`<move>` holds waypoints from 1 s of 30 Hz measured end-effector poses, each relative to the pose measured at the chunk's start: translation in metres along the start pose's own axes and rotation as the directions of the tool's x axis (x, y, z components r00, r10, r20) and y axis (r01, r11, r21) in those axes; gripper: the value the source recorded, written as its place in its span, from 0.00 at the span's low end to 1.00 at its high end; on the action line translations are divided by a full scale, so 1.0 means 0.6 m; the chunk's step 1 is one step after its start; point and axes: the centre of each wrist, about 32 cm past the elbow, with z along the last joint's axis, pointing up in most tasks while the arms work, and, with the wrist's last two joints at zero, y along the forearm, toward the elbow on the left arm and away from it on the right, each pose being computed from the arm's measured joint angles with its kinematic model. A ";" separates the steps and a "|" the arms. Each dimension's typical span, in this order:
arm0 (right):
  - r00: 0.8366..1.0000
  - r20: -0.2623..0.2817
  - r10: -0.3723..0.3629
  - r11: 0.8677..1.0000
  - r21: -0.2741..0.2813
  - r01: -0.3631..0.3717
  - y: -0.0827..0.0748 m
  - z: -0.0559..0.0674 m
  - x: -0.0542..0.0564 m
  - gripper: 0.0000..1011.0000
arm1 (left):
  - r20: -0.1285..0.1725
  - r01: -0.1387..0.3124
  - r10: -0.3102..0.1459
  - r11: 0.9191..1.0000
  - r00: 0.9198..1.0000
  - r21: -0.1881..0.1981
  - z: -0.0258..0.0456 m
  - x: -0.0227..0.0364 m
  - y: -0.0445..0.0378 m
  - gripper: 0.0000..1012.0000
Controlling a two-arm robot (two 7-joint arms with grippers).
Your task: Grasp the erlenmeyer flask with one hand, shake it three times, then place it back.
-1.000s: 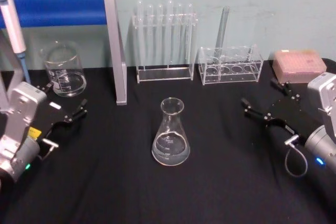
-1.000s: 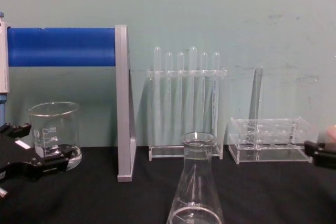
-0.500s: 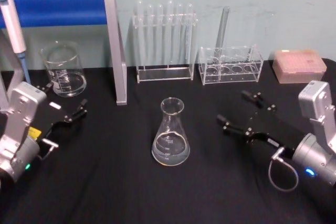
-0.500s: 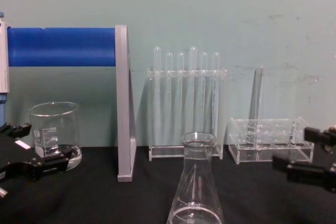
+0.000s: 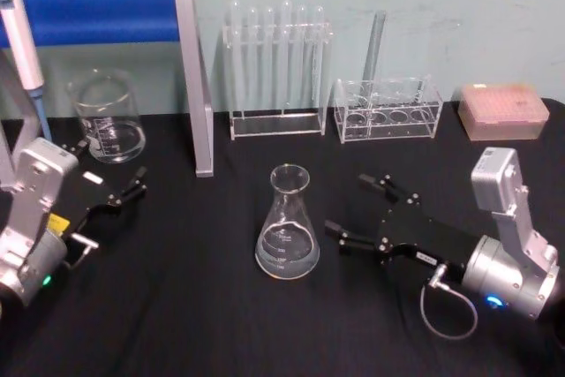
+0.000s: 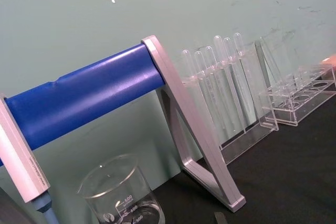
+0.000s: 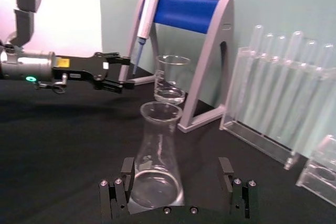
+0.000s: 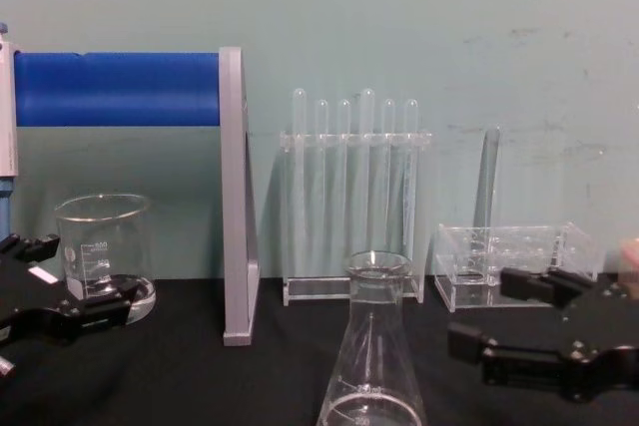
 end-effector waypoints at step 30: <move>0.992 -0.074 0.104 0.995 0.006 -0.104 0.087 -0.004 0.011 0.99 | 0.000 0.000 0.000 1.000 1.000 0.000 0.000 0.0000 0.000 0.99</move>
